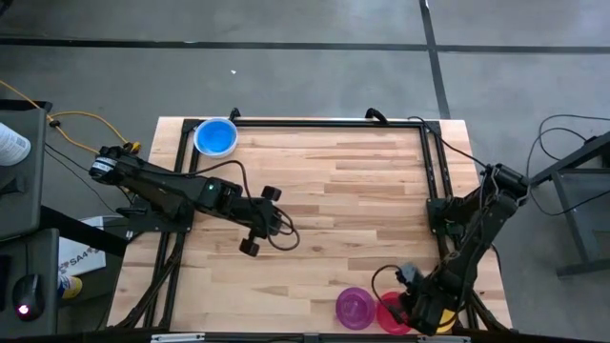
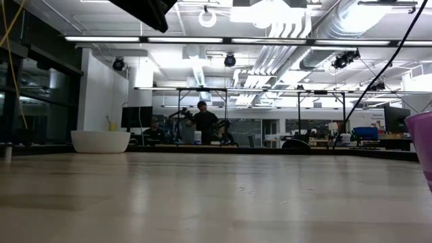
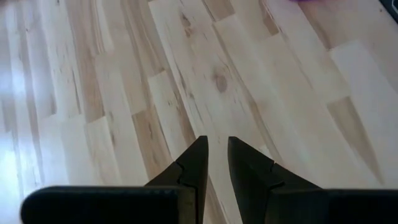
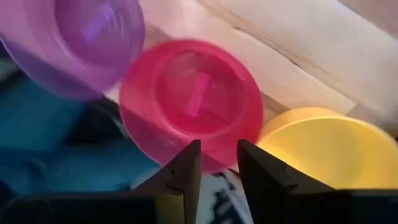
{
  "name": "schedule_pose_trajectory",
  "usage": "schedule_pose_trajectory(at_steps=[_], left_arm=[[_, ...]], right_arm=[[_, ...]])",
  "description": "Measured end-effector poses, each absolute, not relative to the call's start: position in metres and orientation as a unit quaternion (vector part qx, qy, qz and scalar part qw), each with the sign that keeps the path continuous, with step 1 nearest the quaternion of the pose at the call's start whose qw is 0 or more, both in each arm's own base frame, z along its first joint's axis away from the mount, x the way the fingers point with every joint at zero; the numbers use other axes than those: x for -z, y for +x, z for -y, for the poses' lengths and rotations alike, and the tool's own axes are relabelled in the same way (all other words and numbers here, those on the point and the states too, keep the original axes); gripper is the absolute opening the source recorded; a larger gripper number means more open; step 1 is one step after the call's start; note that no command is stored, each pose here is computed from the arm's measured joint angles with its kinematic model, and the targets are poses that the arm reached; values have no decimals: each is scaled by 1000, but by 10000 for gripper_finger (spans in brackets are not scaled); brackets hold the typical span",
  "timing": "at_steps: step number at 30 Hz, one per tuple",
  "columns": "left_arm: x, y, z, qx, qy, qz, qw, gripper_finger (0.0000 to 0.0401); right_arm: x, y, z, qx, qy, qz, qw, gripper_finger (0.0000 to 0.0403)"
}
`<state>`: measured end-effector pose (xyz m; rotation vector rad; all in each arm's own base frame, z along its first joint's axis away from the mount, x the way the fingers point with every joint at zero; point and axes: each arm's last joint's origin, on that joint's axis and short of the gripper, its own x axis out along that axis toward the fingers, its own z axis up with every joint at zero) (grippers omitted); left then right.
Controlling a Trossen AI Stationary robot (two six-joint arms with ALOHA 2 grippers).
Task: Nest bowls inside each other
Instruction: Stack the yellow bowl on the blue bowl
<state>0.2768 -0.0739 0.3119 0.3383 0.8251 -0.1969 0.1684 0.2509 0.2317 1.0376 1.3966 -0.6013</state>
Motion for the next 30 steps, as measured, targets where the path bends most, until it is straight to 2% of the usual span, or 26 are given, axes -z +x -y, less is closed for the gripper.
schedule_pose_trajectory(at_steps=[10,20,30], left_arm=[[-315,280,75,72,108,-382,915,61],[-318,283,76,51,51,-368,927,61],[-325,288,78,47,19,-325,944,61]], right_arm=[[-230,144,-256,107,245,-701,662,96],[-230,132,-261,-72,31,-678,731,96],[-219,131,-260,-113,-79,-678,722,96]])
